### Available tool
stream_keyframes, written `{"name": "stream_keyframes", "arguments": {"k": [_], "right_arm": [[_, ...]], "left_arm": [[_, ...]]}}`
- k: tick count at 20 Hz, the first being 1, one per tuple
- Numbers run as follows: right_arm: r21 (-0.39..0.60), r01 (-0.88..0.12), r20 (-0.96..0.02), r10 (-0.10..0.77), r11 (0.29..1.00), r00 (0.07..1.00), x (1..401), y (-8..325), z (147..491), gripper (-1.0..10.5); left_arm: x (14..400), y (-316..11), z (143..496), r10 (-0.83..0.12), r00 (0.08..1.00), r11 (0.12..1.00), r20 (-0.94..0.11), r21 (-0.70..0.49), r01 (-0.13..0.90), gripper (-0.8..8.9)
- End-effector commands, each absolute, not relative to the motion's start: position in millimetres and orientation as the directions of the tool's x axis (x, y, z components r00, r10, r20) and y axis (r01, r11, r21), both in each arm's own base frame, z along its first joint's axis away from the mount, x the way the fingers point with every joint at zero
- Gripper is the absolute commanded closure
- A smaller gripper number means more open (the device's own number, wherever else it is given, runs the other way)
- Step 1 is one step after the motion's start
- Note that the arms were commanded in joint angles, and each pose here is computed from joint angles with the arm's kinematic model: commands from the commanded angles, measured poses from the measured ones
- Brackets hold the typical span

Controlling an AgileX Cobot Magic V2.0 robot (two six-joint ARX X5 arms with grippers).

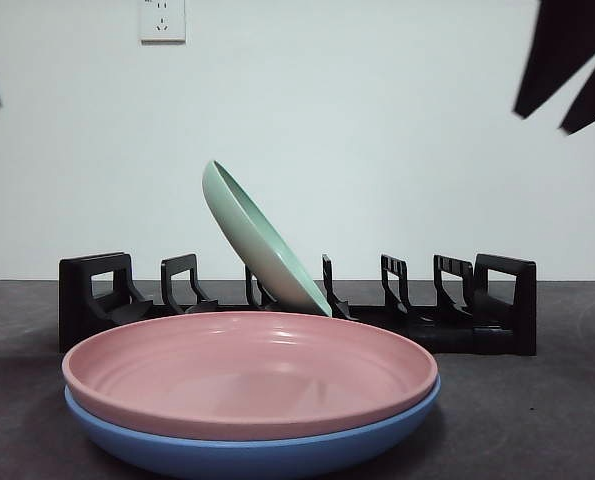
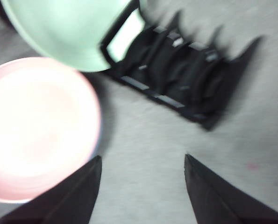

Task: Place the plate

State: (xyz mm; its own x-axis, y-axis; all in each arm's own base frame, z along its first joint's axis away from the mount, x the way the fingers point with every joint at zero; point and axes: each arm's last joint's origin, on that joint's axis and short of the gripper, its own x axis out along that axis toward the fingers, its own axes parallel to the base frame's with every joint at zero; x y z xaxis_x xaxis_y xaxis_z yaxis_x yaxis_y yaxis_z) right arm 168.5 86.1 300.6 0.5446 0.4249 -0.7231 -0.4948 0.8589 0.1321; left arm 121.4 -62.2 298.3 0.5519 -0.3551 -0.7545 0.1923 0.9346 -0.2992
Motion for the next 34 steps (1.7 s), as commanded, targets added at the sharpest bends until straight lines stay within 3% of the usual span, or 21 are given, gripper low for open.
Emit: {"name": "stream_keyframes", "arguments": {"k": [1,7,14,20,30,34], "right_arm": [[0.206,-0.511,-0.715,0.485,0.834,0.504,180,99,312,6.7],[0.272,-0.623,-0.685,0.603,0.733,0.409,217,150,341,6.7],[0.264,-0.718,-0.682,0.651,0.644,0.333,253,230,352,6.7],[0.234,-0.726,-0.702,0.628,0.647,0.334,281,274,338,6.7],[0.234,-0.698,-0.749,0.583,0.677,0.315,307,303,294,6.7],[0.232,-0.696,-0.755,0.577,0.68,0.312,309,304,289,8.2]], "left_arm": [[111,-55,310,-0.369,0.608,0.929,-0.703,-0.264,0.259,4.69],[72,-36,325,-0.41,0.713,0.912,-0.569,-0.266,0.312,4.69],[61,-30,323,-0.396,0.71,0.918,-0.583,-0.27,0.291,4.69],[61,-30,323,-0.391,0.712,0.92,-0.583,-0.272,0.282,4.69],[61,-30,323,-0.381,0.722,0.924,-0.578,-0.268,0.274,4.69],[62,-29,323,-0.365,0.731,0.93,-0.576,-0.258,0.261,4.69]]}}
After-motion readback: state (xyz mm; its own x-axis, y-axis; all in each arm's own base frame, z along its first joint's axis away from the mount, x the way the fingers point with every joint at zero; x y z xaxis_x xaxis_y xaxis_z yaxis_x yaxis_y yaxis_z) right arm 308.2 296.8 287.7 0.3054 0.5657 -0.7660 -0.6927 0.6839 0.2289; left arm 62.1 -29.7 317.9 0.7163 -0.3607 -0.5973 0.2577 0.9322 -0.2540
